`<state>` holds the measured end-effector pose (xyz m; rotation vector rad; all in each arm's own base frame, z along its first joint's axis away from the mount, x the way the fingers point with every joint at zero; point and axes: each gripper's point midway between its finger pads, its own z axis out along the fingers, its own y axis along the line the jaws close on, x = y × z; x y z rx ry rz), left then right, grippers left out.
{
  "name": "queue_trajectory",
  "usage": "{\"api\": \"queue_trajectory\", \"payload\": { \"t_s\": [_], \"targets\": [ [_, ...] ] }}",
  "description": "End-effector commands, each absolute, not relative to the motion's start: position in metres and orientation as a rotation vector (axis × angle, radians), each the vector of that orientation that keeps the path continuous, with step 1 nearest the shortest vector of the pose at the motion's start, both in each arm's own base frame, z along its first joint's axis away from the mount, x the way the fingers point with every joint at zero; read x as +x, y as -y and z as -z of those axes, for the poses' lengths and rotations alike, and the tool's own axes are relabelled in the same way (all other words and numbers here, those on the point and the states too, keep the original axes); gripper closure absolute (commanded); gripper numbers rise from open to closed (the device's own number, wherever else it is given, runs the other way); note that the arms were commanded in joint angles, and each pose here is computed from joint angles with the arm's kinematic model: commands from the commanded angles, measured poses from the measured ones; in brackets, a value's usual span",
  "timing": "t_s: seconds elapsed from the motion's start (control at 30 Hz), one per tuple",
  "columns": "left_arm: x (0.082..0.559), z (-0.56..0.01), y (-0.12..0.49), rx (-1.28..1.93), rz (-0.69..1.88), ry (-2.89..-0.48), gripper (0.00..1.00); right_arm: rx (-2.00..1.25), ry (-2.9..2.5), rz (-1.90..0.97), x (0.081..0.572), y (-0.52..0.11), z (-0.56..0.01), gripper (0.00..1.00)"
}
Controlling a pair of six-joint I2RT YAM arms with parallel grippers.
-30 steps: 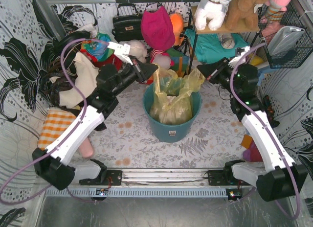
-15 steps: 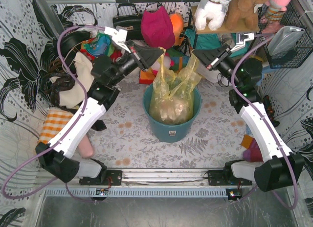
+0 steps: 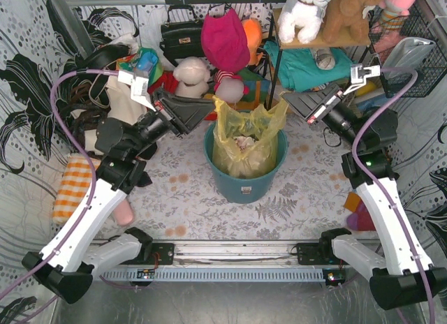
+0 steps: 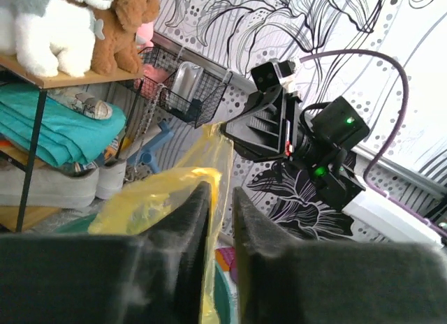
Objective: Tie the trash bag
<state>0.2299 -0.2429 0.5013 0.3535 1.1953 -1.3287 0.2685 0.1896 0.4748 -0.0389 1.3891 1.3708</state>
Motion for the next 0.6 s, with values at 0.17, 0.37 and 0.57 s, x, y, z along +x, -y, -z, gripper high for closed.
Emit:
{"api": "queue_trajectory", "payload": {
  "t_s": [0.17,0.37,0.57],
  "targets": [
    [0.222,-0.466,0.252,0.39,1.389,-1.366,0.37,-0.069,-1.539,-1.28,0.244,-0.185,-0.453,0.56],
    [0.218,-0.446,0.257,0.413,1.426,-1.412,0.32,-0.082,-1.634,-1.263,0.24,-0.186,-0.428,0.46],
    [0.202,-0.437,0.265,0.458,1.502,-1.425,0.32,-0.1,-1.633,-1.309,0.238,-0.191,-0.421,0.44]
  ]
}}
